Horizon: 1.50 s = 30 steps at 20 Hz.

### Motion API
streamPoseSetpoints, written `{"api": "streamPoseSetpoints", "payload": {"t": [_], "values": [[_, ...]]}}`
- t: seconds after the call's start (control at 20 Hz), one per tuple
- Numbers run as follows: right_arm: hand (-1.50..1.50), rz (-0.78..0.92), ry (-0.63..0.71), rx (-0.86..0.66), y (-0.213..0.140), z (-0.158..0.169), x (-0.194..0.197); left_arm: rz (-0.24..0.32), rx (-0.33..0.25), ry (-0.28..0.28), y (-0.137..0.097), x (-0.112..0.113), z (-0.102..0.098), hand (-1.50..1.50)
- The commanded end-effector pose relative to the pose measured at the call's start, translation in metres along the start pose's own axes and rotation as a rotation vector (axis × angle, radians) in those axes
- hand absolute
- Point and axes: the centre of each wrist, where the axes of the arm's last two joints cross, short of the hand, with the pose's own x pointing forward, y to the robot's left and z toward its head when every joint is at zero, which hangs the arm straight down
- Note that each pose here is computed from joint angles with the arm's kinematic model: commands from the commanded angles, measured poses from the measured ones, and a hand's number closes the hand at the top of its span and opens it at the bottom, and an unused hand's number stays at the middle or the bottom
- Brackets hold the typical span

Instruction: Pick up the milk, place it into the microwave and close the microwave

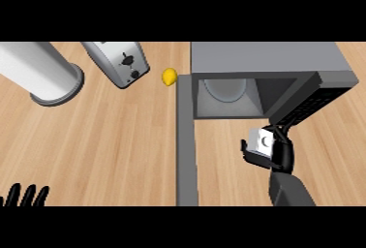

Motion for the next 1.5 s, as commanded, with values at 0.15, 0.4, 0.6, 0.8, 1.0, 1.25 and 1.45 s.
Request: {"api": "streamPoseSetpoints", "payload": {"t": [0.15, 0.4, 0.6, 0.8, 1.0, 1.25, 1.45], "values": [[1.5, 0.031, -0.074, 0.063, -0.008, 0.019, 0.023, 0.017, -0.037, 0.014, -0.011, 0.008, 0.005, -1.5], [1.5, 0.003, -0.092, 0.106, -0.024, 0.03, 0.064, -0.002, 0.012, -0.019, -0.008, -0.004, 0.008, -1.5], [1.5, -0.151, -0.059, 0.149, -0.018, 0.04, 0.097, 0.011, 0.035, 0.0, -0.011, 0.0, 0.003, -1.5], [1.5, -0.288, -0.086, 0.132, 0.003, 0.029, 0.129, 0.0, 0.021, -0.02, 0.007, 0.002, 0.009, -1.5], [1.5, -0.252, -0.083, 0.121, 0.02, 0.029, 0.152, 0.023, 0.016, -0.006, 0.007, 0.023, 0.003, -1.5], [1.5, -0.114, -0.11, 0.119, 0.043, -0.006, 0.156, 0.013, 0.033, 0.005, 0.012, 0.005, 0.013, -1.5], [1.5, -0.115, -0.073, 0.138, 0.076, -0.031, 0.156, -0.001, 0.033, 0.009, 0.022, -0.006, 0.018, -1.5]]}}
